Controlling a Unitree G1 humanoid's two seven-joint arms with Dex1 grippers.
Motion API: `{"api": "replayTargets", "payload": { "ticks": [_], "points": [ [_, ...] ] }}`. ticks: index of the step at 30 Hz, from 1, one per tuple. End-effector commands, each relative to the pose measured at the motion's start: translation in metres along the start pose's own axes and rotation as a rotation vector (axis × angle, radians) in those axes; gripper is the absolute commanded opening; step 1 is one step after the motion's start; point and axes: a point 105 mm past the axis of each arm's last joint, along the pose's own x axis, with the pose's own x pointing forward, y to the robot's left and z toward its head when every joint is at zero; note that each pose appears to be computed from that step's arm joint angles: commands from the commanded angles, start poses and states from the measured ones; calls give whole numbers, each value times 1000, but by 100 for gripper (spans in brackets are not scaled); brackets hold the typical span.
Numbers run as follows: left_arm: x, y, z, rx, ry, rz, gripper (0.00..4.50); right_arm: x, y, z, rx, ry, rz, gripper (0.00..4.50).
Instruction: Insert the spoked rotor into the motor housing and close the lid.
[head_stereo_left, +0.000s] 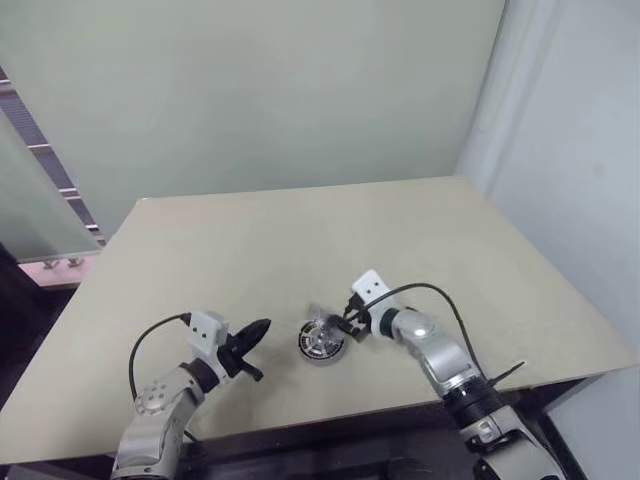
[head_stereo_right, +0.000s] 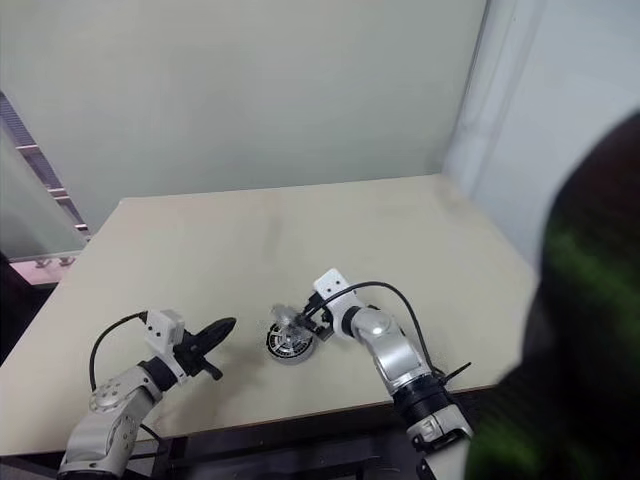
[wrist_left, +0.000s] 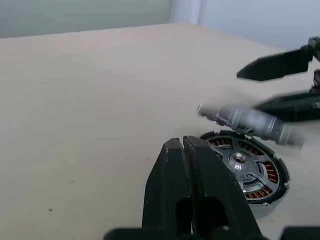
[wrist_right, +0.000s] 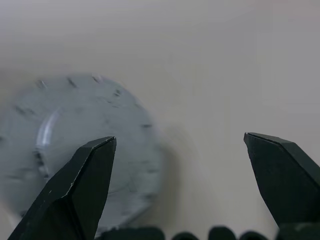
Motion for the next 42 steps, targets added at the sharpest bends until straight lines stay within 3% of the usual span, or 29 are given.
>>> {"api": "replayTargets", "payload": {
  "ticks": [1, 8, 15, 23, 24, 26, 28, 33, 42],
  "points": [
    [0, 0, 17, 55, -42, -7, 4, 4, 16, 4, -33, -12, 46, 450],
    [-1, 0, 17, 58, -36, -7, 4, 7, 16, -1, -22, -2, 65, 450],
    [-1, 2, 13, 57, -24, -10, 4, 1, -5, 14, 65, -63, 102, 450],
    [-10, 2, 12, 60, -12, -3, 4, -2, -7, 17, 32, -62, 253, 450],
    [-11, 2, 12, 60, -10, -2, 4, -1, -5, 18, 17, -66, 278, 450],
    [-14, 2, 11, 59, -4, 2, 4, -1, 0, 22, -250, -101, 293, 450],
    [-16, 2, 11, 59, 0, 5, 4, 0, 4, 14, -311, -59, 341, 450],
    [-20, -1, 13, 62, 5, 11, 4, 8, -3, 27, -156, -100, 345, 450],
    [-28, -3, 12, 59, 12, 32, 4, 16, 4, 14, -63, 39, 413, 450]
  ]
}}
